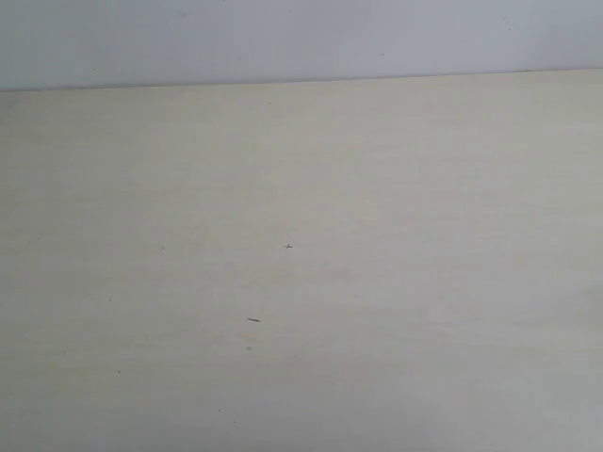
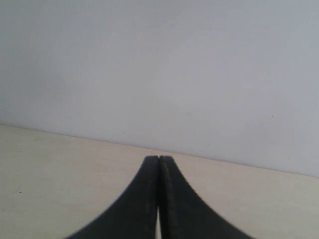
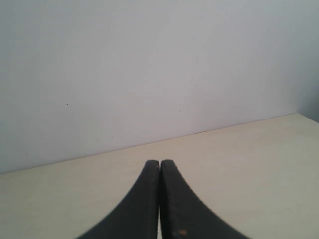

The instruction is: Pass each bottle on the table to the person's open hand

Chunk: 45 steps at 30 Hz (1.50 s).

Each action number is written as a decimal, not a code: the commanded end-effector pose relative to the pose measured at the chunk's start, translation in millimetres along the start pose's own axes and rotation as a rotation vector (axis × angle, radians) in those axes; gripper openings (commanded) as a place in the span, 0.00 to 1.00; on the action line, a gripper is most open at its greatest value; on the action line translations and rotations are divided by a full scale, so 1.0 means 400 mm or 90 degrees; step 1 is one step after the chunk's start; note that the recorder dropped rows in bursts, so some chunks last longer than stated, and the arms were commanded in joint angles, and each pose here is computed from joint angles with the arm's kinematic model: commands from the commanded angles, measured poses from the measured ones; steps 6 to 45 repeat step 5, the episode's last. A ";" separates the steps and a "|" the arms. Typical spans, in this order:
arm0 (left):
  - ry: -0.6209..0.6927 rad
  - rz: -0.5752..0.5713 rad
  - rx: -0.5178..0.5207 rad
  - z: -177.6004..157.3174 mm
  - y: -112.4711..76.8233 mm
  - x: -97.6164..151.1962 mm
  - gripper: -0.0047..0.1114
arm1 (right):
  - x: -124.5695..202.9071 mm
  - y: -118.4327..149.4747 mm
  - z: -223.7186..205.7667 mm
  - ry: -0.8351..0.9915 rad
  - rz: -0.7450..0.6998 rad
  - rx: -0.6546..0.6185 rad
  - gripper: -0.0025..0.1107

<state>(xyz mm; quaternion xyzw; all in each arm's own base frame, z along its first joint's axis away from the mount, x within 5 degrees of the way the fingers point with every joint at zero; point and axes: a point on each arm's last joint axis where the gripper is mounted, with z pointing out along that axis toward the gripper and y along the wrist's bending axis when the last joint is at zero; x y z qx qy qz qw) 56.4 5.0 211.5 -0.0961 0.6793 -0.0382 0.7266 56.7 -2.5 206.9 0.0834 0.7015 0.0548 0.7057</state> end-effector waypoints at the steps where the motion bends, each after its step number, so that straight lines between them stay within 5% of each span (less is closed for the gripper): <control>1: -0.006 -0.001 0.000 -0.001 0.000 0.000 0.05 | 0.001 -0.001 -0.001 -0.008 -0.002 0.004 0.02; 45: -0.006 -0.001 0.000 -0.001 0.000 0.000 0.05 | 0.001 -0.001 -0.001 -0.008 -0.002 0.004 0.02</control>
